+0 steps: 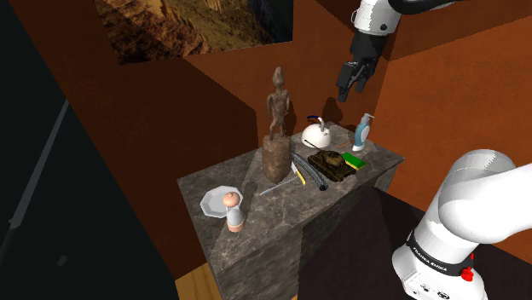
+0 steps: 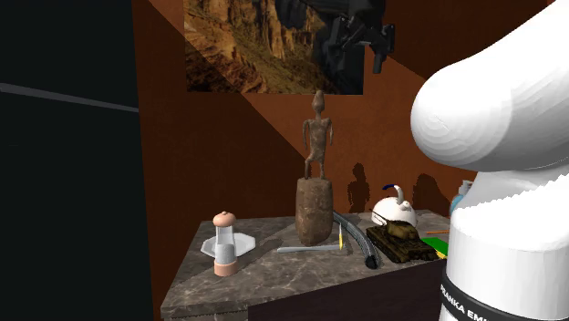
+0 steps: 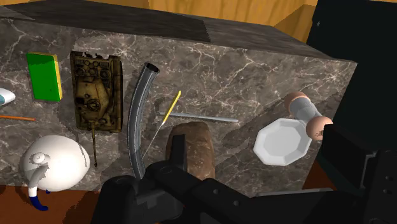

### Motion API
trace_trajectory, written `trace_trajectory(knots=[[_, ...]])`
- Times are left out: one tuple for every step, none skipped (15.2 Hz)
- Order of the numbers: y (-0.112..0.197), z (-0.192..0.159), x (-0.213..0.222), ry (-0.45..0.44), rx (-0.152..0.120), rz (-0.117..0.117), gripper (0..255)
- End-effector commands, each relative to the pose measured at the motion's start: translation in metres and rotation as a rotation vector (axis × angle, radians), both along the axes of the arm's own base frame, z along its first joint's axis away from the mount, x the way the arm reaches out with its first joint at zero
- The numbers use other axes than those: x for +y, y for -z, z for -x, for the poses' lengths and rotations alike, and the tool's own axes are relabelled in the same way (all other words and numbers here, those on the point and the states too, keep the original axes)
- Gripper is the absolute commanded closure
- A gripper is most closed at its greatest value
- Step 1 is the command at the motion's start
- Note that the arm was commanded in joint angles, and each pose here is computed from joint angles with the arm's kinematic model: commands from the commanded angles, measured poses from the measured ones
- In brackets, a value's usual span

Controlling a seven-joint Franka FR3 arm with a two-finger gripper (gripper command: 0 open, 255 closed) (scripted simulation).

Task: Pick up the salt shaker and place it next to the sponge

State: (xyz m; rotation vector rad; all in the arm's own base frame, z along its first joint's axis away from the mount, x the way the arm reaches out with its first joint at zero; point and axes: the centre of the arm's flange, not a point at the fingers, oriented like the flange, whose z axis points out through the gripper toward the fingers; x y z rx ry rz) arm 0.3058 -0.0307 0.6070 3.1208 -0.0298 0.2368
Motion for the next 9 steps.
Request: trace_trajectory(knots=[[0.000,0.000,0.000,0.000,0.000,0.000,0],[0.009,-0.007,0.007,0.006,0.002,-0.001,0],[0.018,-0.014,0.015,0.012,0.004,-0.002,0],[0.026,-0.021,0.022,0.018,0.006,-0.002,0],[0.035,-0.027,0.029,0.024,0.008,-0.003,0],[0.044,-0.034,0.037,0.030,0.010,-0.004,0],[0.053,-0.041,0.044,0.035,0.012,-0.005,0],[0.062,-0.048,0.051,0.041,0.014,-0.005,0],[0.070,-0.055,0.058,0.047,0.016,-0.006,0]])
